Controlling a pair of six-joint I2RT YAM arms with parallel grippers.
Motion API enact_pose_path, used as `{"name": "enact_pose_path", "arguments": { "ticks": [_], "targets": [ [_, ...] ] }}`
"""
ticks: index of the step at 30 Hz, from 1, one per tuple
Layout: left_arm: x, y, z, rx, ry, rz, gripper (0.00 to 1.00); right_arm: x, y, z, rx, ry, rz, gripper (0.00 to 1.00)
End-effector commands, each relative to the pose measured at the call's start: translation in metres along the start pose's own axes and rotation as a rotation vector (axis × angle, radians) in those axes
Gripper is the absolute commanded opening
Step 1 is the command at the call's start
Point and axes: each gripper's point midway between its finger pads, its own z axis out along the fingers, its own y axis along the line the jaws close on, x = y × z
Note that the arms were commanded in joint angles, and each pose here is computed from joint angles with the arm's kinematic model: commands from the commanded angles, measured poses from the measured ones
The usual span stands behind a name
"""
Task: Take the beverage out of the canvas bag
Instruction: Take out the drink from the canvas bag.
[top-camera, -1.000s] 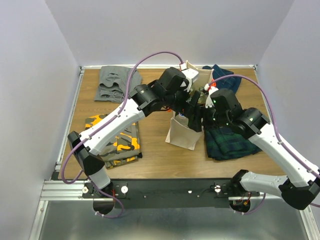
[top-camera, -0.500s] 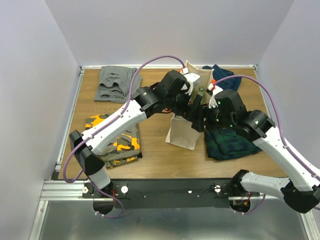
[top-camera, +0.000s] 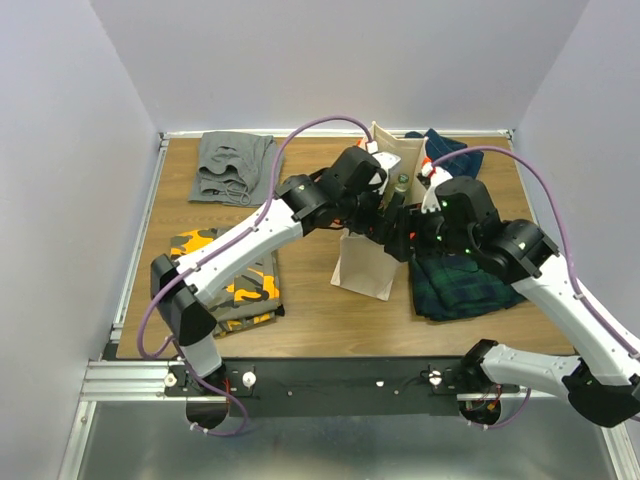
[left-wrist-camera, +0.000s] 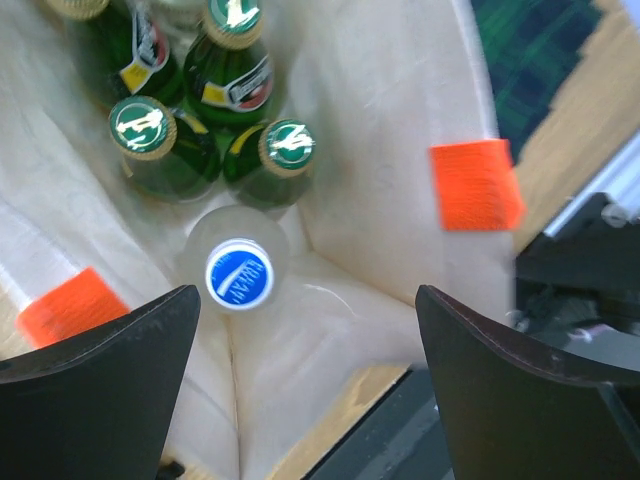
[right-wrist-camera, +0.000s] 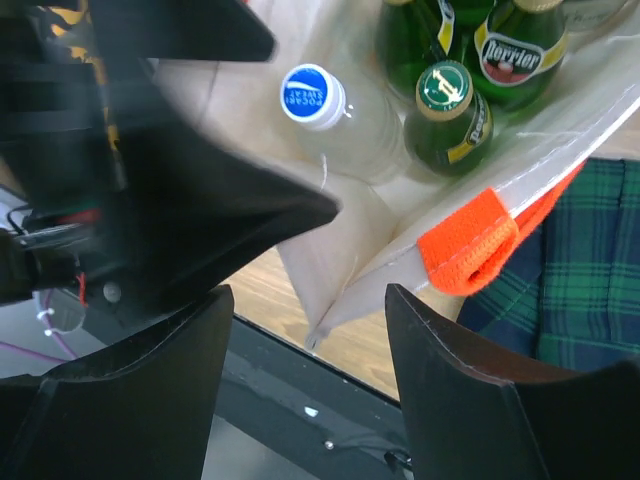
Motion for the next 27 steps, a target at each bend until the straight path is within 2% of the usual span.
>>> {"name": "enact_pose_path", "arguments": {
  "ticks": [1,10,27],
  "targets": [
    [0.027,0.013,0.022,-0.068,0.090,-0.016,0.99,-0.011,0.014,-0.016,-0.067,-0.043,-0.005,0.71],
    [0.030,0.016,0.026,-0.081,0.093,-0.028,0.99,-0.018,0.025,-0.023,-0.136,-0.094,-0.020,0.74],
    [0.039,0.043,0.018,-0.233,0.108,-0.040,0.93,-0.027,0.016,-0.022,-0.085,-0.130,-0.054,0.76]
  ]
}}
